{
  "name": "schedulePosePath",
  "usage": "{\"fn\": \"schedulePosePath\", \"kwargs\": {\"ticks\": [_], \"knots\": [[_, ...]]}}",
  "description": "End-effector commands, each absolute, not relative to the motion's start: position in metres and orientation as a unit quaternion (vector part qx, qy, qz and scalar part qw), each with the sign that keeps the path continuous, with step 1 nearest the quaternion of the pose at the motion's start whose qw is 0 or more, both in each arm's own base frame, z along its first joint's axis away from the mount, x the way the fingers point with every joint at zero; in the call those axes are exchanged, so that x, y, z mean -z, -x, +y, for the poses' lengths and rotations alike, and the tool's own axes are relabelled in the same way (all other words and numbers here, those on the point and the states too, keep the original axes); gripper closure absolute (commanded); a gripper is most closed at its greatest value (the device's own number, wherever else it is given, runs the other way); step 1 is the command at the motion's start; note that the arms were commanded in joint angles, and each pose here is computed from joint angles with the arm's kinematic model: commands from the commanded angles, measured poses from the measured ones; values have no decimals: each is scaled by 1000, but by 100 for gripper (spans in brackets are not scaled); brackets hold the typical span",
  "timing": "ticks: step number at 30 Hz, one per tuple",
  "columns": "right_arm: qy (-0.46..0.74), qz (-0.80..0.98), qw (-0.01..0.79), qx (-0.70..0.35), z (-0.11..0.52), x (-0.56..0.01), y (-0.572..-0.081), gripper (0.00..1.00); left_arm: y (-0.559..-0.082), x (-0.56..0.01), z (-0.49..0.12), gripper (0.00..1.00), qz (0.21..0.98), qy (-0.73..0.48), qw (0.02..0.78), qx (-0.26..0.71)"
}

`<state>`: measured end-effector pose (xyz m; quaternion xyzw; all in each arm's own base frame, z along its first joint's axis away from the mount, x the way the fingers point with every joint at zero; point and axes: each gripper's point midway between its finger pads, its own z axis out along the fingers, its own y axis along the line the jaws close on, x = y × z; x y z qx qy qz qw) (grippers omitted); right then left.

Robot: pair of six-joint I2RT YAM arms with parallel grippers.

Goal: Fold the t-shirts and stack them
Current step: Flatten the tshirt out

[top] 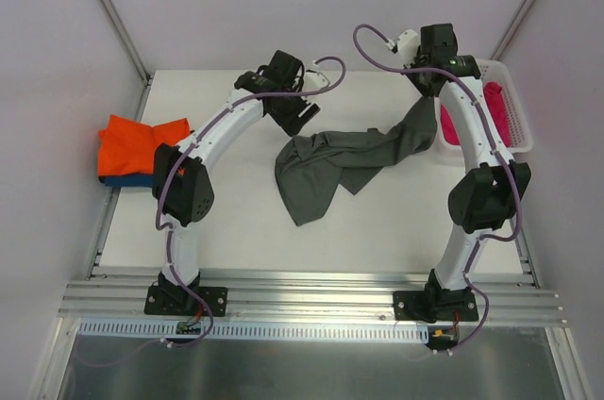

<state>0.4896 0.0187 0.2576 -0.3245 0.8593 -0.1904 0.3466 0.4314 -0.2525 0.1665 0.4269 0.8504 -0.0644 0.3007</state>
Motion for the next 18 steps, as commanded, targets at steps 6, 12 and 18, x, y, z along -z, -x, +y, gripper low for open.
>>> {"fn": "schedulePosePath", "kwargs": {"ticks": [6, 12, 18], "knots": [[308, 849, 384, 193, 21, -284, -500, 99, -389, -125, -281, 42, 831, -496, 241, 73], [303, 850, 384, 194, 17, -285, -499, 99, -382, -98, -291, 46, 842, -489, 211, 86], [304, 852, 378, 196, 16, -282, -496, 99, -396, -88, -293, 46, 845, -486, 209, 82]]}}
